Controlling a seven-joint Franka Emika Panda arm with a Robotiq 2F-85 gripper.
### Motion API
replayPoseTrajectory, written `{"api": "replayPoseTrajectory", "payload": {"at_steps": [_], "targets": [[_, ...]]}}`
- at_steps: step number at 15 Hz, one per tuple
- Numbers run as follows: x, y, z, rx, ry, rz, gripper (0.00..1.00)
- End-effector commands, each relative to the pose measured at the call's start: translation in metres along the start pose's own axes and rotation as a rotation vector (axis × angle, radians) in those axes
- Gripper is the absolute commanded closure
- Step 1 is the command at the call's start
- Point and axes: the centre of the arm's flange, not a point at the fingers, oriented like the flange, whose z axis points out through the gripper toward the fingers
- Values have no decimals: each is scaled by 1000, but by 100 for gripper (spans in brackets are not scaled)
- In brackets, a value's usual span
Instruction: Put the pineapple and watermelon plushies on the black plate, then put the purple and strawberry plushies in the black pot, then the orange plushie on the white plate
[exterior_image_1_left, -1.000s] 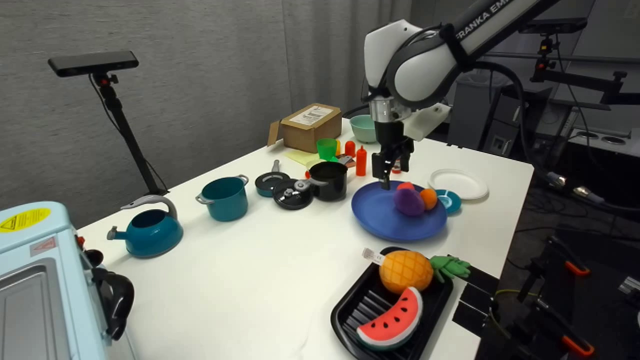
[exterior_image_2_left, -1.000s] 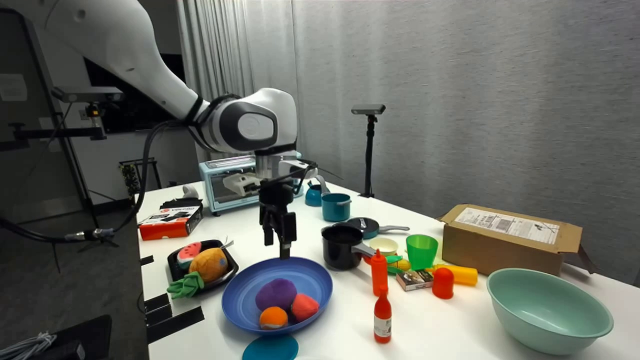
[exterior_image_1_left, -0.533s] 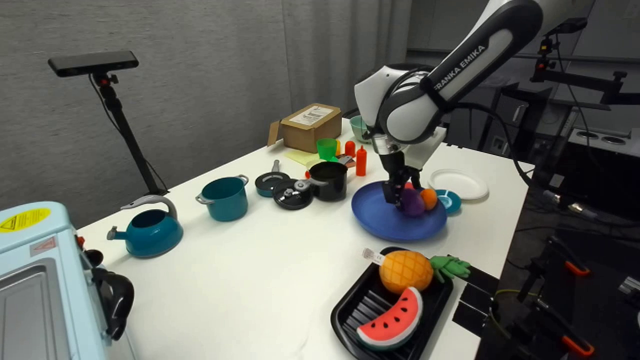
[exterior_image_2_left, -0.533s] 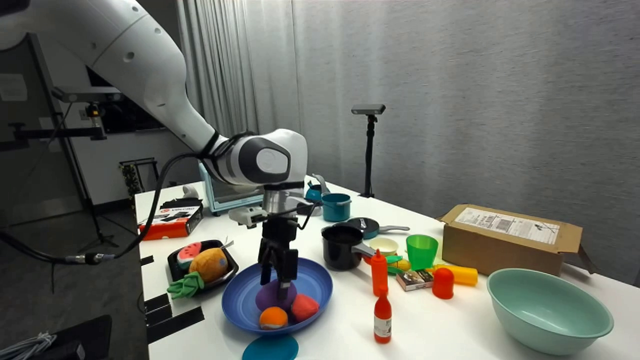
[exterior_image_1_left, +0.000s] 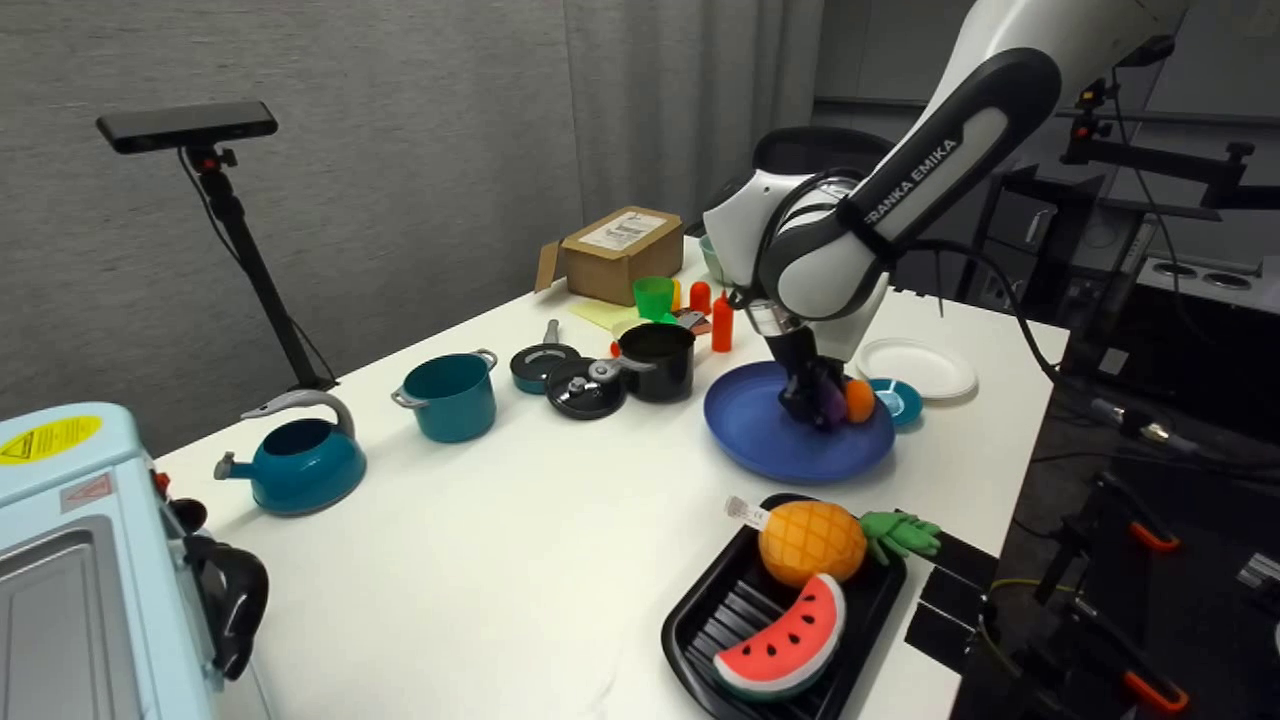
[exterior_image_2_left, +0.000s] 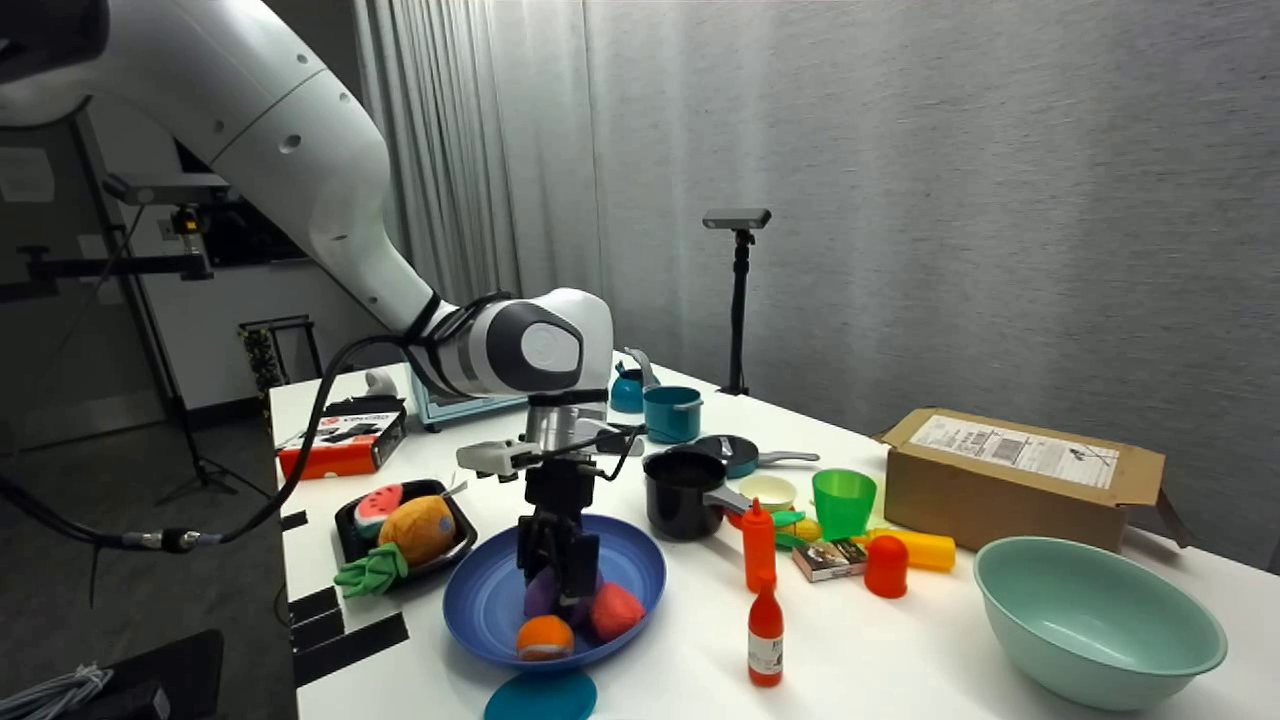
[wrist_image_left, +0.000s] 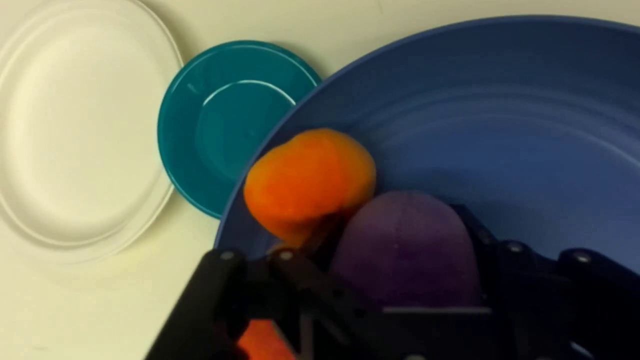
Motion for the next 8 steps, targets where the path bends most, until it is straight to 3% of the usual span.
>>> {"api": "replayPoseTrajectory", "payload": {"at_steps": [1,5,8], "targets": [[5,-2,-9,-14,63,-31,73],[6,0,-32,19,146,-32,98],[14,2,-54,49,237,-27,96]]}}
